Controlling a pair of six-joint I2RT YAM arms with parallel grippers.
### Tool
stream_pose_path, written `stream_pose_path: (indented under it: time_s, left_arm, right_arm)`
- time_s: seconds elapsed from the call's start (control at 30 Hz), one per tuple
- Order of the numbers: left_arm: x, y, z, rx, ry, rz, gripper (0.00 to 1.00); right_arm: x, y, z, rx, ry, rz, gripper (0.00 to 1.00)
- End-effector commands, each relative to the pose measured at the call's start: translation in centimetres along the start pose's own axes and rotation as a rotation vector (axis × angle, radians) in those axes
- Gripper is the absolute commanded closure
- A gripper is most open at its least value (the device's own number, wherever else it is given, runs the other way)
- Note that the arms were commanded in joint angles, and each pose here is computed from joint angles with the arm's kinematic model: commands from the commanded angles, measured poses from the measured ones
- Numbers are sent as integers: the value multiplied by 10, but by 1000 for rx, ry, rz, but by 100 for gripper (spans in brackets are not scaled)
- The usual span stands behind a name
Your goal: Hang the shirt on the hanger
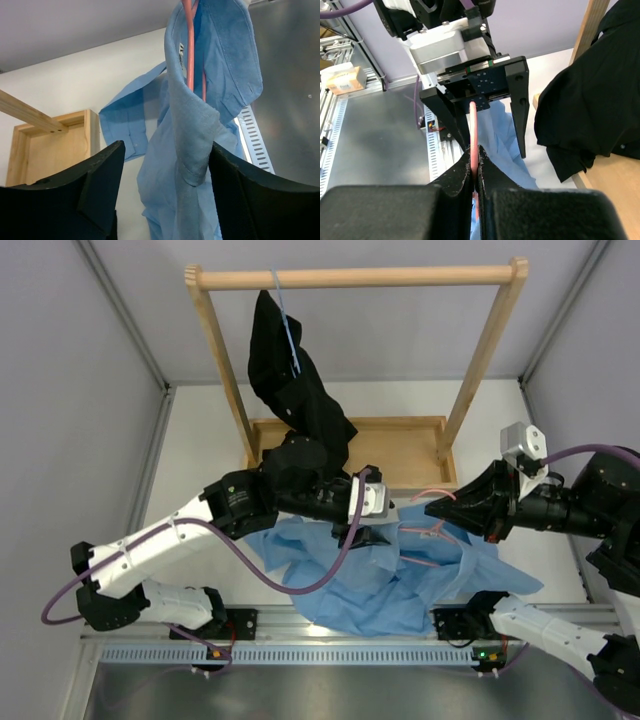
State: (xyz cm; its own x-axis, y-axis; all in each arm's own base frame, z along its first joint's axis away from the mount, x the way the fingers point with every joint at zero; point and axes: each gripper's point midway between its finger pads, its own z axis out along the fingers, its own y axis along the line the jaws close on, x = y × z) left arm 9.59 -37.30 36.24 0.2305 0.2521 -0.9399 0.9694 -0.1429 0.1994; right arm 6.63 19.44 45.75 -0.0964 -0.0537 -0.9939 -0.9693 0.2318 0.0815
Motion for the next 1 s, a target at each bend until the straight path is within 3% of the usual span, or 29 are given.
stream_pose_path:
  time_s: [0.0, 0.07, 0.1, 0.13, 0.17, 0.4, 0.47, 0.5, 0.57, 0.7, 0.77, 0.97]
  left_arm:
    - [-6, -3, 6, 40, -27, 12, 32]
    - [-3, -6, 9, 66, -12, 1, 50]
    - [-6, -4, 9, 63, -15, -2, 64]
    - [-4, -4, 10, 69, -4, -17, 92]
    - [-4, -5, 11, 71, 2, -22, 100]
    - [-11, -8, 5, 111, -12, -38, 100]
    - [-16, -13, 2, 140, -28, -38, 100]
    - [-15, -15, -1, 154, -20, -47, 100]
    - [-22, -21, -5, 188, -31, -50, 100]
    - [-23, -30, -16, 218, -27, -52, 100]
    - [-28, -33, -20, 225, -40, -48, 100]
    - [-46, -43, -27, 274, -89, -54, 100]
  right_arm:
    - [-17, 13, -6, -44, -77, -53, 100]
    - [-16, 13, -6, -44, -81, -56, 100]
    - [-16, 13, -7, -41, -83, -58, 100]
    - [-15, 13, -7, -40, -83, -61, 100]
    - [-15, 12, -8, -34, -85, -64, 100]
    - [-7, 9, -13, 1, -87, -72, 99]
    - [2, 7, -14, 15, -73, -59, 51]
    - [3, 6, -20, 48, -77, -69, 42]
    - [15, 0, -37, 125, -33, -94, 39]
    - [22, 1, -88, 304, -43, -113, 47]
    - [30, 15, -97, 253, -35, -146, 35]
    - [63, 49, -94, 33, 15, -181, 33]
